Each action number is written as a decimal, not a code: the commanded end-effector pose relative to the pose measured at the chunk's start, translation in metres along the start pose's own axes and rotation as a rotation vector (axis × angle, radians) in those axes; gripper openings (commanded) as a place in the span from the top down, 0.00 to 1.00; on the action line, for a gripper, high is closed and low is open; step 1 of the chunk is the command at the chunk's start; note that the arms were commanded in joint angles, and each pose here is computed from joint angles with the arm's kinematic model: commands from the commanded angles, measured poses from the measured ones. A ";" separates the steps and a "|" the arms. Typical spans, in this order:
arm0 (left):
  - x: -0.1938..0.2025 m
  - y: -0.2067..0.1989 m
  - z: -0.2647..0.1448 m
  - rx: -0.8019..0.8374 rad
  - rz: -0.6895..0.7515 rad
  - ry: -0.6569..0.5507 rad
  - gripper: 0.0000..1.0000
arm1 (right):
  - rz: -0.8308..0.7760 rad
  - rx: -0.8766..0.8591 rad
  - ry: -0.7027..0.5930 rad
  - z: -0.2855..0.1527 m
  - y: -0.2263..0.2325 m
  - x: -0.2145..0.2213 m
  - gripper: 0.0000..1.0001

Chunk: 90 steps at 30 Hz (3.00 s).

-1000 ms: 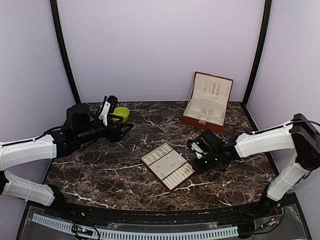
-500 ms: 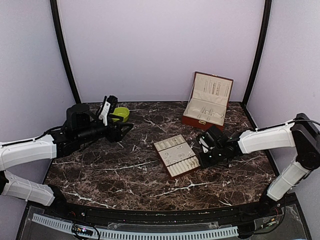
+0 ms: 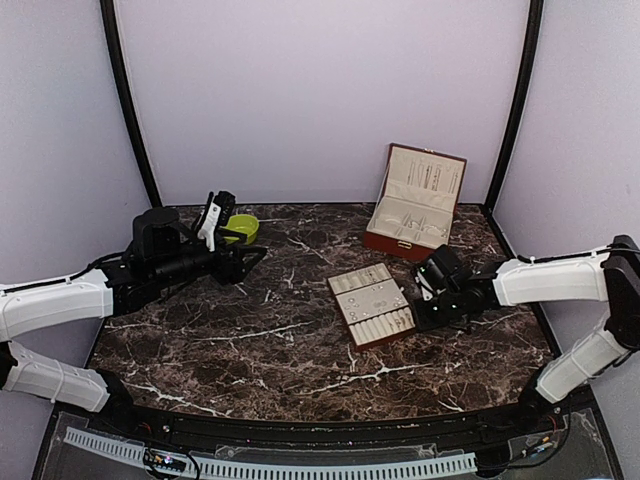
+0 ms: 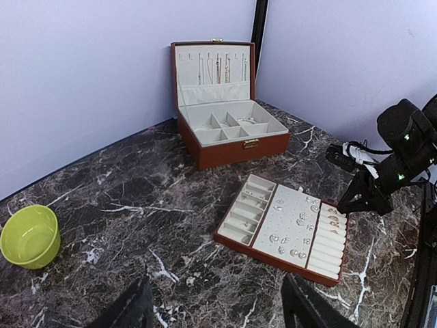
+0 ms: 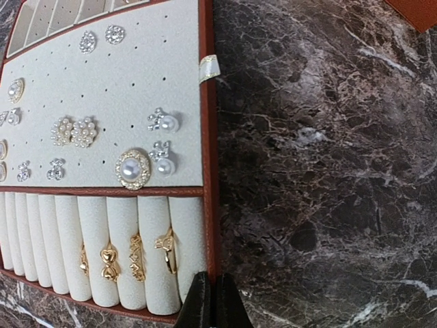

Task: Organize the mixed jewelry
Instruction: Place the compartment layer in the jewelry box.

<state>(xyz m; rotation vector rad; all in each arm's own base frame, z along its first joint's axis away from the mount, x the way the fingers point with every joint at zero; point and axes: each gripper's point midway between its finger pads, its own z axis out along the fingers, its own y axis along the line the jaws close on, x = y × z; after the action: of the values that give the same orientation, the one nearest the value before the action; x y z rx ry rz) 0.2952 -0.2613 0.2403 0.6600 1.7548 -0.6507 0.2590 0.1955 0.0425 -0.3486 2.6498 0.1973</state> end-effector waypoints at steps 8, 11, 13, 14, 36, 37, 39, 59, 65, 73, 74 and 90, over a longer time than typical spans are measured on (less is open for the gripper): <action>-0.014 -0.001 -0.005 0.008 -0.005 -0.039 0.33 | 0.028 -0.082 -0.128 -0.034 -0.003 -0.040 1.00; -0.014 -0.001 -0.005 0.008 -0.004 -0.039 0.33 | 0.015 -0.104 -0.153 -0.043 -0.002 -0.050 1.00; -0.014 -0.002 -0.005 0.008 -0.003 -0.038 0.33 | 0.005 -0.104 -0.164 -0.049 -0.005 -0.057 1.00; -0.014 -0.001 -0.005 0.008 -0.005 -0.039 0.33 | 0.004 -0.101 -0.163 -0.051 -0.007 -0.059 1.00; -0.017 -0.003 -0.008 0.012 -0.008 -0.050 0.33 | 0.049 -0.055 -0.202 -0.043 -0.076 -0.139 1.00; -0.017 -0.003 -0.008 0.011 -0.009 -0.050 0.33 | 0.048 -0.053 -0.195 -0.041 -0.080 -0.142 1.00; -0.016 -0.003 -0.008 0.013 -0.012 -0.049 0.34 | 0.038 -0.050 -0.191 -0.040 -0.085 -0.151 1.00; -0.016 0.000 -0.009 -0.007 0.002 -0.048 0.33 | -0.113 -0.063 -0.063 -0.018 -0.154 -0.194 1.00; -0.013 0.001 -0.006 -0.008 0.002 -0.039 0.33 | -0.161 -0.089 -0.044 -0.011 -0.163 -0.202 1.00; -0.008 0.001 -0.003 -0.006 -0.004 -0.024 0.33 | -0.199 -0.108 -0.020 0.006 -0.172 -0.212 1.00; -0.008 0.001 -0.002 -0.005 -0.003 -0.022 0.33 | -0.200 -0.102 -0.022 0.008 -0.174 -0.213 1.00; -0.001 0.002 0.003 0.000 -0.011 -0.001 0.34 | -0.190 0.016 -0.034 0.026 -0.204 -0.226 0.97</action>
<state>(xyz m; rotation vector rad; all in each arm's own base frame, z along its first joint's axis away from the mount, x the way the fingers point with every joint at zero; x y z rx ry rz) 0.2972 -0.2622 0.2341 0.6563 1.7744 -0.6496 0.4972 0.0654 0.1010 -0.6311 2.6218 0.2020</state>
